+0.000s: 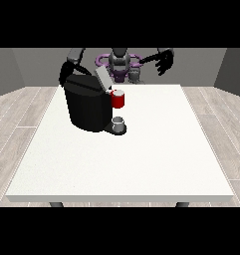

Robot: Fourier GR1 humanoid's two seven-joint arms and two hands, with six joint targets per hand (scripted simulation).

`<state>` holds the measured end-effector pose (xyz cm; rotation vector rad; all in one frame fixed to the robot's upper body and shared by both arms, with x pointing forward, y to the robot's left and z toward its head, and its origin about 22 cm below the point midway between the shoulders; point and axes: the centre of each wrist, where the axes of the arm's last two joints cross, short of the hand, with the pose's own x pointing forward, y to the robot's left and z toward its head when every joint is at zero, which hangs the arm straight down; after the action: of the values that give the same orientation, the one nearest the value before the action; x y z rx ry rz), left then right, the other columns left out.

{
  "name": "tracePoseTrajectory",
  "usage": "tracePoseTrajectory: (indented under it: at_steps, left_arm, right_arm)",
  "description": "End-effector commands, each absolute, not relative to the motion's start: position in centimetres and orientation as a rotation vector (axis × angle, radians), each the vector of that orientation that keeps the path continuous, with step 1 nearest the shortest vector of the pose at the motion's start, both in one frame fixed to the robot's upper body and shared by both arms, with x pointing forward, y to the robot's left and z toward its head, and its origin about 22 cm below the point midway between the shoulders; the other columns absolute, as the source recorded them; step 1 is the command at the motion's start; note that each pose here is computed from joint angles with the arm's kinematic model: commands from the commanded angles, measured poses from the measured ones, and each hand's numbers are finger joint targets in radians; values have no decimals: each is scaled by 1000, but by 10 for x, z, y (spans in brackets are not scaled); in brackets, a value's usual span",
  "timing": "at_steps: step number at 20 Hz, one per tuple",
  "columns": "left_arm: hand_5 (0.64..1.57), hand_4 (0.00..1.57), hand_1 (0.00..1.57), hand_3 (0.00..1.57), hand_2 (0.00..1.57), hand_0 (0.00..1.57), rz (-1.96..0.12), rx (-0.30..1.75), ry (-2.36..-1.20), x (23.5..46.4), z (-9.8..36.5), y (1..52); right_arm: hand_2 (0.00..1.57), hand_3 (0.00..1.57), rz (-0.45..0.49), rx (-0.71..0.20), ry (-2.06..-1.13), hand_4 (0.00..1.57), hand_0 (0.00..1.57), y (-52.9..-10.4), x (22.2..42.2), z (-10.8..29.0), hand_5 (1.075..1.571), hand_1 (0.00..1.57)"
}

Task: Insert the coffee pod into the coffee machine and close the lid

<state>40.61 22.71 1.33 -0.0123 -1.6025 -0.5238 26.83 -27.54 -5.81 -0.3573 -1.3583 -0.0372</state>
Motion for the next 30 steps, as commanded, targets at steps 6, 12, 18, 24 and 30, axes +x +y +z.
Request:
tracePoseTrajectory:
  at_steps: [6,12,18,24,30]
  left_arm:
    - [1571,389,0,0,0,0,-354,-111,-1384,337,-79,232]
    - [1571,353,0,0,0,0,-295,-200,-1390,342,-65,228]
    - [1571,360,0,0,0,0,-349,-195,-1483,343,-39,220]
    - [1571,382,0,0,0,0,-327,-165,-1535,324,-43,210]
    - [1571,323,0,0,0,0,-320,-130,-1604,331,-7,225]
  right_arm:
    - [0,0,86,-143,-1468,0,0,-240,285,-20,1571,0]
    - [0,0,168,-209,-1513,251,0,-267,310,15,1571,0]
    - [0,0,73,-222,-1527,0,0,-284,330,29,1571,0]
    - [0,0,-5,-118,-1518,83,0,-291,353,55,1571,0]
    - [0,0,-12,-73,-1522,168,0,-268,367,61,1571,0]
